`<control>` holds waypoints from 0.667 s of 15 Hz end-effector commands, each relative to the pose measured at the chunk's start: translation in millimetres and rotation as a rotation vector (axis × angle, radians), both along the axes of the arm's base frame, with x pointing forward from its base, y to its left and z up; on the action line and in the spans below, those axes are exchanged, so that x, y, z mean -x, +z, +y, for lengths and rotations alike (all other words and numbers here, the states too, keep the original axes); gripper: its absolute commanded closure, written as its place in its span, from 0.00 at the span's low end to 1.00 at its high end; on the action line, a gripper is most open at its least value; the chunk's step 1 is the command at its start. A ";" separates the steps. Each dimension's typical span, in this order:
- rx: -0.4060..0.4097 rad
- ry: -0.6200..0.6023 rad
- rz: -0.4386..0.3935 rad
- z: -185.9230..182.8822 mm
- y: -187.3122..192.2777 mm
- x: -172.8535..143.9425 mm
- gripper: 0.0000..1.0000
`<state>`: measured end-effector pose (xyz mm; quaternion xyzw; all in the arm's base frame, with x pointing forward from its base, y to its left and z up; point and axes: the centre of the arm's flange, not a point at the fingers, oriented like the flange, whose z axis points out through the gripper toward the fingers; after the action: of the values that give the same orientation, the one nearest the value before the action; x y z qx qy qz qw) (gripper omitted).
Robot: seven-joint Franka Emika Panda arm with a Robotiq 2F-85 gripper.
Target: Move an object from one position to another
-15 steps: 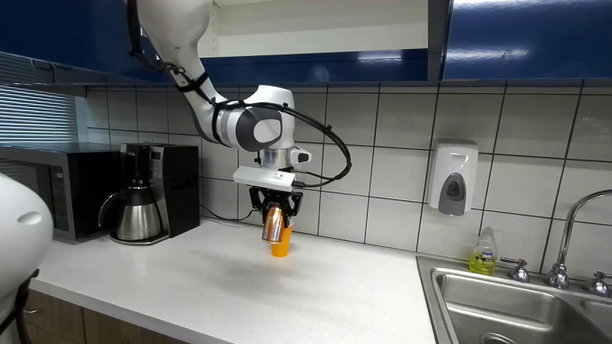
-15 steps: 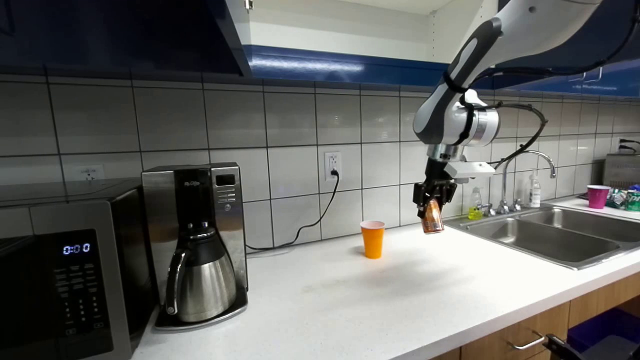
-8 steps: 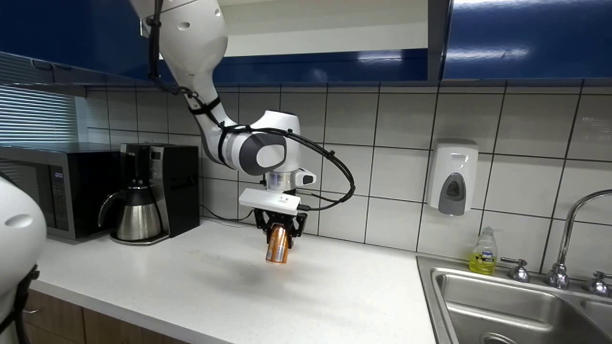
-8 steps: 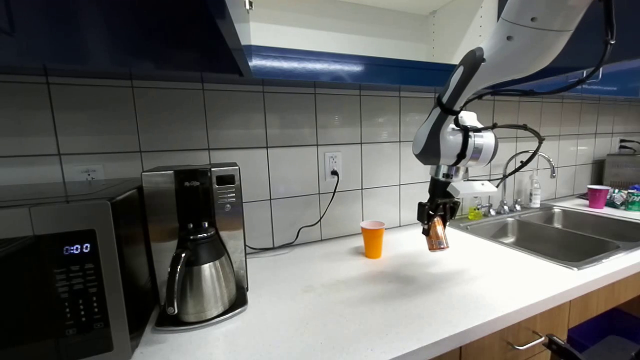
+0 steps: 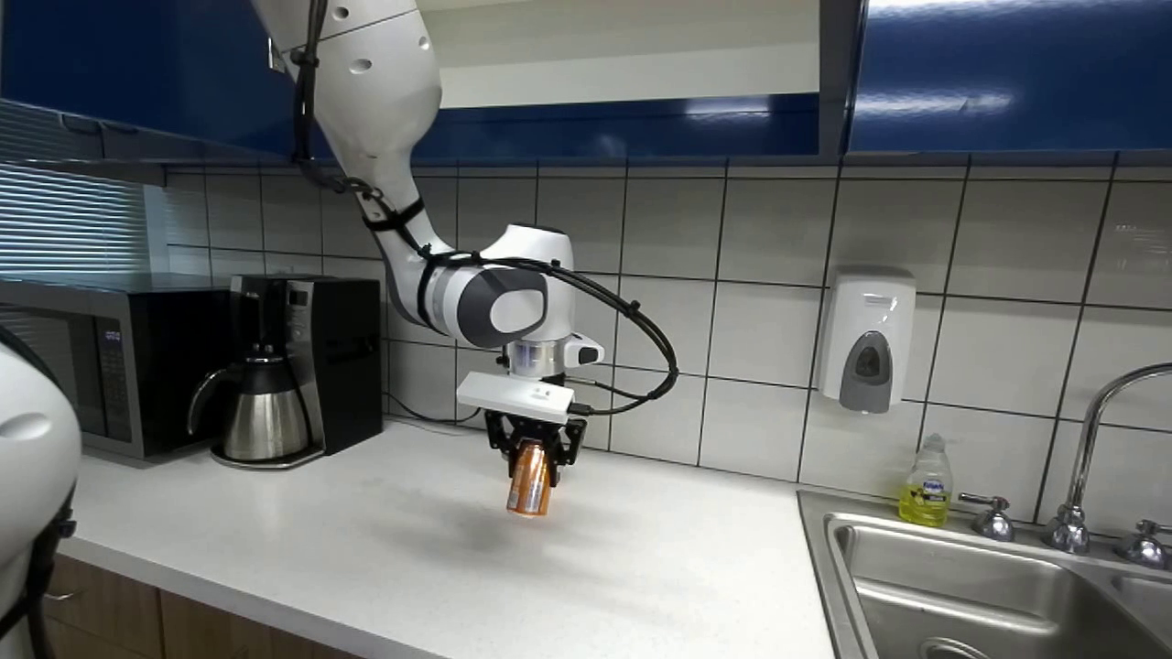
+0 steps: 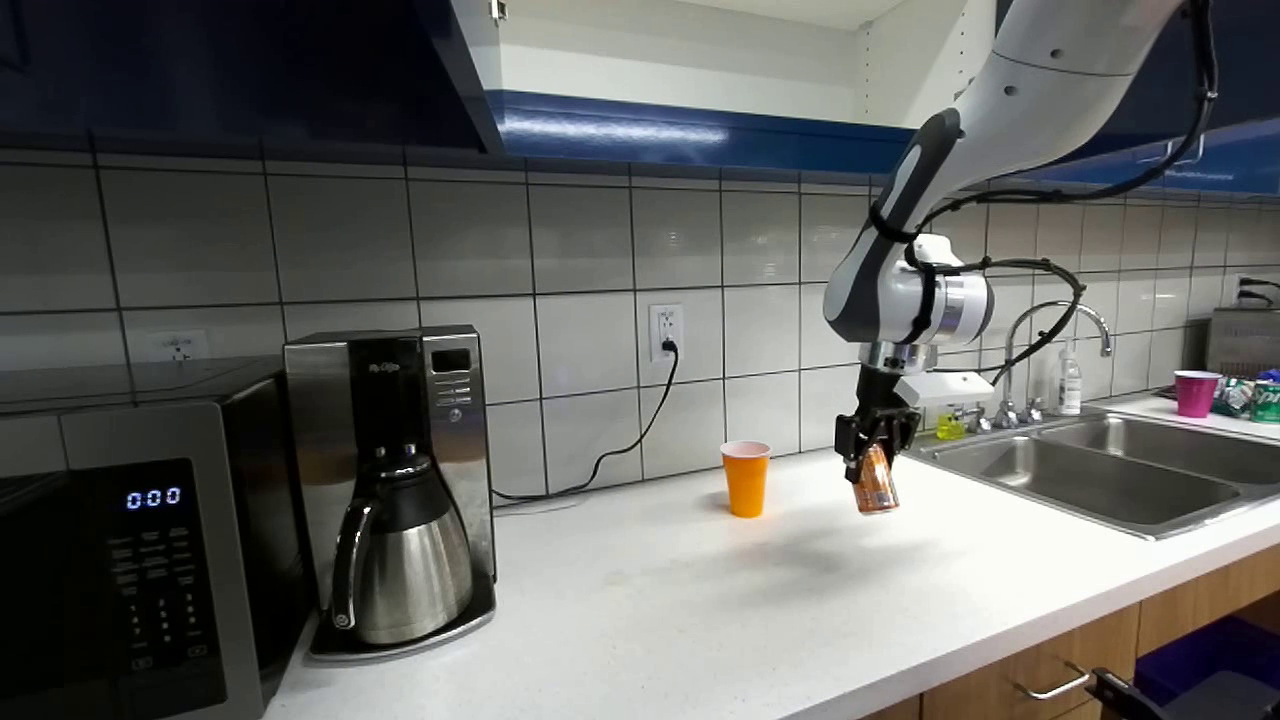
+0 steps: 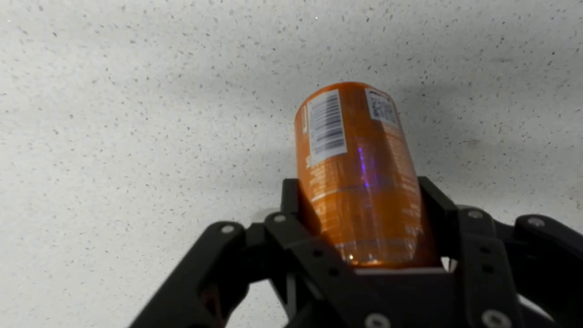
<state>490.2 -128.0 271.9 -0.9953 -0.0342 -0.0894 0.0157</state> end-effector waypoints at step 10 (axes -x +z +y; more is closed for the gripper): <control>0.005 0.018 -0.048 8.6 -8.4 -4.2 0.62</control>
<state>492.6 -120.0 265.1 -0.9947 -0.0409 -0.0937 0.0136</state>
